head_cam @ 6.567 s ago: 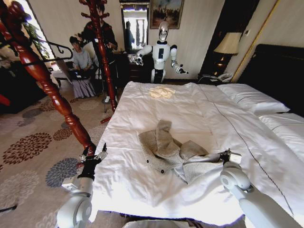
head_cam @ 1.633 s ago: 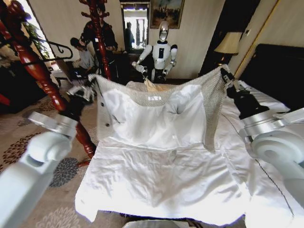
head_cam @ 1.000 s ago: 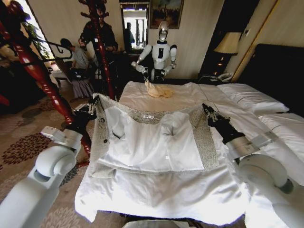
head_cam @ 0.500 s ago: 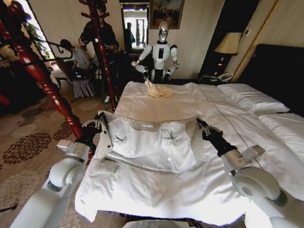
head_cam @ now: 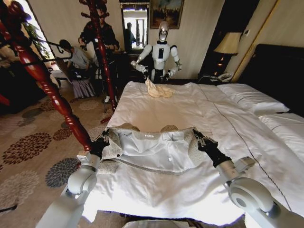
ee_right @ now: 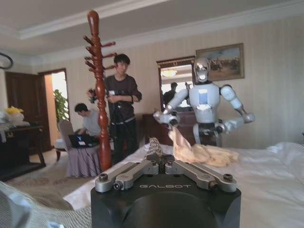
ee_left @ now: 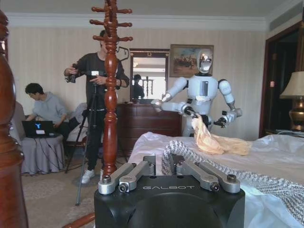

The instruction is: Pick up the clothes from the bed and hang them on the clothes hanger.

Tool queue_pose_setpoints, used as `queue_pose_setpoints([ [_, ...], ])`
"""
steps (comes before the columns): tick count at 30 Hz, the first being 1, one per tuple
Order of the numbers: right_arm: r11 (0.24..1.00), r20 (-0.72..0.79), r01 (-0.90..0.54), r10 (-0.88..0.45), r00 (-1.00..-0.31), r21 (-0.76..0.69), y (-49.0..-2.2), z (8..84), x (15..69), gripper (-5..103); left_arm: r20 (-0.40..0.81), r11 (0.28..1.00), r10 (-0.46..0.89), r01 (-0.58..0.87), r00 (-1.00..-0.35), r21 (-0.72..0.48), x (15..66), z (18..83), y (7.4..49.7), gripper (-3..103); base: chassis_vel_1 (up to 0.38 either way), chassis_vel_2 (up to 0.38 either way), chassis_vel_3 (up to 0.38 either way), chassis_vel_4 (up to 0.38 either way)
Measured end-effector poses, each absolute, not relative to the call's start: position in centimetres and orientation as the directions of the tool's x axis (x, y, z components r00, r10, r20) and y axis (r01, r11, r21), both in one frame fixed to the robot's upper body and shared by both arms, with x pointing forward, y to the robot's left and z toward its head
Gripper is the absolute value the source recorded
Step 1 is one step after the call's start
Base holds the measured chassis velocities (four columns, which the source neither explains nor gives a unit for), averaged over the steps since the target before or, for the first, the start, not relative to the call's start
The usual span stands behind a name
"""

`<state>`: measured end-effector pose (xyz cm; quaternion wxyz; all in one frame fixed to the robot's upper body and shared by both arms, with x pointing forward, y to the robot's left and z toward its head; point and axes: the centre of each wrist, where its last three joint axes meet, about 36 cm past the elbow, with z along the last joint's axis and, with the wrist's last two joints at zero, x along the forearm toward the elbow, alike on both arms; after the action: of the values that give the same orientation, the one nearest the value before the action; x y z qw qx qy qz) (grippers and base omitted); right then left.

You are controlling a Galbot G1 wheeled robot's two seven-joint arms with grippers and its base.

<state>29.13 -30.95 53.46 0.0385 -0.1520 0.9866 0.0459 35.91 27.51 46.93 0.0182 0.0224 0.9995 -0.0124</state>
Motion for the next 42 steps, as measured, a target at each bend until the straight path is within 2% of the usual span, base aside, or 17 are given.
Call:
queue_pose_setpoints([
  [1, 0.95, -0.09, -0.303, -0.296, -0.951, 0.079, -31.0, 53.5, 29.1, 1, -0.037, 0.999, 0.044, 0.045, -0.998, -0.024, 35.9, 46.9, 27.5, 19, 0.0, 0.0, 0.0, 0.0],
  [5, 0.926, -0.143, -0.36, -0.344, -0.928, 0.11, -30.5, 55.1, 29.6, 1, -0.124, 0.996, 0.042, 0.051, -0.991, -0.069, 35.6, 50.5, 28.3, 40, 0.0, 0.0, 0.0, 0.0],
  [7, 0.924, -0.152, -0.367, -0.35, -0.924, 0.106, -30.5, 55.5, 29.8, 1, -0.15, 0.995, 0.052, 0.064, -0.987, -0.076, 35.3, 51.7, 28.5, 40, 0.0, 0.0, 0.0, 0.0],
  [8, 0.923, -0.161, -0.372, -0.354, -0.921, 0.099, -30.6, 55.9, 30.0, 1, -0.177, 0.994, 0.065, 0.08, -0.982, -0.077, 35.1, 52.9, 28.7, 46, 0.0, 0.0, 0.0, 0.0],
  [11, 0.923, -0.175, -0.376, -0.358, -0.917, 0.082, -30.8, 56.6, 30.2, 1, -0.254, 0.991, 0.108, 0.124, -0.961, -0.047, 34.5, 56.8, 29.6, 62, 0.0, 0.0, 0.0, 0.0],
  [12, 0.923, -0.175, -0.376, -0.358, -0.917, 0.082, -30.8, 56.6, 30.2, 1, -0.254, 0.991, 0.108, 0.124, -0.961, -0.047, 34.5, 56.8, 29.6, 62, 0.0, 0.0, 0.0, 0.0],
  [13, 0.923, -0.178, -0.377, -0.359, -0.916, 0.081, -30.8, 56.7, 30.1, 1, -0.284, 0.991, 0.12, 0.134, -0.951, -0.03, 34.3, 58.6, 30.2, 68, 0.0, 0.0, 0.0, 0.0],
  [16, 0.922, -0.183, -0.378, -0.358, -0.916, 0.09, -30.6, 56.6, 30.0, 1, -0.329, 0.99, 0.133, 0.141, -0.935, -0.001, 33.9, 61.8, 31.5, 74, 0.0, 0.0, 0.0, 0.0],
  [19, 0.92, -0.185, -0.378, -0.356, -0.916, 0.1, -30.4, 56.3, 29.8, 1, -0.362, 0.988, 0.153, 0.153, -0.92, 0.028, 33.6, 65.2, 33.4, 90, 0.0, 0.0, 0.0, 0.0],
  [20, 0.92, -0.186, -0.378, -0.356, -0.916, 0.1, -30.4, 56.3, 29.8, 1, -0.366, 0.987, 0.16, 0.161, -0.917, 0.029, 33.6, 65.7, 33.7, 90, 0.0, 0.0, 0.0, 0.0],
  [21, 0.92, -0.187, -0.378, -0.355, -0.916, 0.101, -30.4, 56.2, 29.7, 1, -0.375, 0.983, 0.175, 0.179, -0.91, 0.024, 33.5, 66.8, 34.5, 95, 0.0, 0.0, 0.0, 0.0],
  [24, 0.921, -0.19, -0.377, -0.354, -0.916, 0.101, -30.4, 56.2, 29.7, 1, -0.394, 0.977, 0.199, 0.213, -0.897, 0.009, 33.6, 68.8, 35.8, 100, 0.0, 0.0, 0.0, 0.0],
  [29, 0.921, -0.203, -0.377, -0.352, -0.914, 0.097, -30.4, 56.5, 29.6, 1, -0.434, 0.972, 0.224, 0.232, -0.873, 0.035, 34.5, 73.1, 39.8, 100, 0.0, 0.0, 0.0, 0.0],
  [32, 0.922, -0.208, -0.375, -0.35, -0.914, 0.097, -30.4, 56.5, 29.6, 1, -0.423, 0.978, 0.195, 0.208, -0.885, 0.015, 35.4, 75.6, 42.6, 100, 0.0, 0.0, 0.0, 0.0],
  [42, 0.925, -0.205, -0.366, -0.341, -0.917, 0.1, -30.4, 56.3, 29.6, 1, -0.388, 0.985, 0.15, 0.173, -0.91, -0.024, 36.3, 82.7, 48.2, 100, 0.0, 0.0, 0.0, 0.0],
])
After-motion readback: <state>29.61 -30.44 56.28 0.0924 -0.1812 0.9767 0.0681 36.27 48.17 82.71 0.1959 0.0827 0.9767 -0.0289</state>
